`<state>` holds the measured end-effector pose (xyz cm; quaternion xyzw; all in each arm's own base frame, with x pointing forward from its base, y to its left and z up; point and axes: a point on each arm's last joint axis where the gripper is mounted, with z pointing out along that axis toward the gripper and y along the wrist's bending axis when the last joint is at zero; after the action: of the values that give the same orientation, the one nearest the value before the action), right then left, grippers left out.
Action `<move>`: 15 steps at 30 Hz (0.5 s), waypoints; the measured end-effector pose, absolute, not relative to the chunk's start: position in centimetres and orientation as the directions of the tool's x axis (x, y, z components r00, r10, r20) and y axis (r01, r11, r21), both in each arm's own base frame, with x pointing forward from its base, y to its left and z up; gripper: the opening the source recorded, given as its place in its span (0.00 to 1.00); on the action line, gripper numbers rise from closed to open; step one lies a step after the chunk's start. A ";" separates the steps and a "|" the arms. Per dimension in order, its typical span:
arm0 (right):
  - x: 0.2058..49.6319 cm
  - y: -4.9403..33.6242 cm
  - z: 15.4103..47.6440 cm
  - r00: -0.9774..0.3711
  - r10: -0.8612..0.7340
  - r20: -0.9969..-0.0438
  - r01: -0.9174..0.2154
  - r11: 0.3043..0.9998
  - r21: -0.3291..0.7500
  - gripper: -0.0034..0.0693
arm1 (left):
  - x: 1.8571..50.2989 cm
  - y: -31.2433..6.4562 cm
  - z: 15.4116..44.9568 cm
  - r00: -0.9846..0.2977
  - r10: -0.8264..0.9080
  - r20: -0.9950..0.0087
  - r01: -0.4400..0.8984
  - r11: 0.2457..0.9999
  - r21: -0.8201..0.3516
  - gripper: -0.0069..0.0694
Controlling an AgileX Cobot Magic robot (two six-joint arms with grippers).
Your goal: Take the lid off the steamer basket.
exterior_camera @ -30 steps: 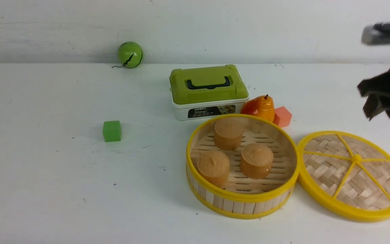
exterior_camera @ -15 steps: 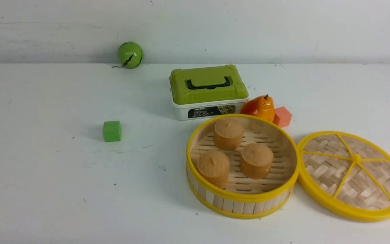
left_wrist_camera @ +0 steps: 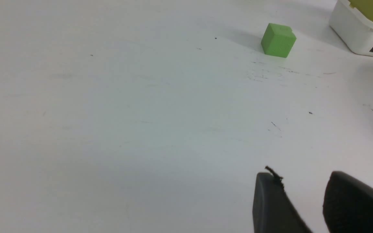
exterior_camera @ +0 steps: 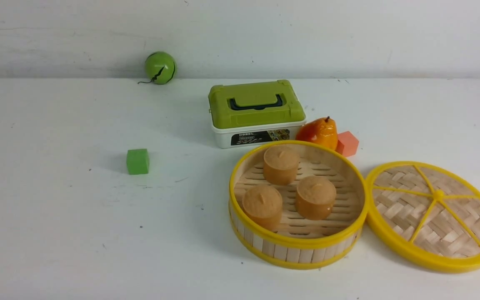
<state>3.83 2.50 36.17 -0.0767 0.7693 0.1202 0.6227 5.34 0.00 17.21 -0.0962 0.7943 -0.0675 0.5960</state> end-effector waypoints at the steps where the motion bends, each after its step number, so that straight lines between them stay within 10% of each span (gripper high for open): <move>1: 3.9 2.5 36.1 -0.220 0.031 -0.975 -0.266 0.960 0.090 0.02 | 5.3 0.0 17.2 -0.271 -0.233 -0.934 -0.073 0.972 -0.222 0.40; 15: 6.6 1.4 30.7 -0.223 -0.010 -0.975 -0.149 0.988 0.024 0.02 | 5.3 0.0 17.2 -0.271 -0.233 -0.934 -0.073 0.972 -0.222 0.40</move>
<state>6.61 1.35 30.74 -0.0510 0.7799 0.0562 0.6212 5.34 0.00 17.21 -0.0962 0.7943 -0.0675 0.5960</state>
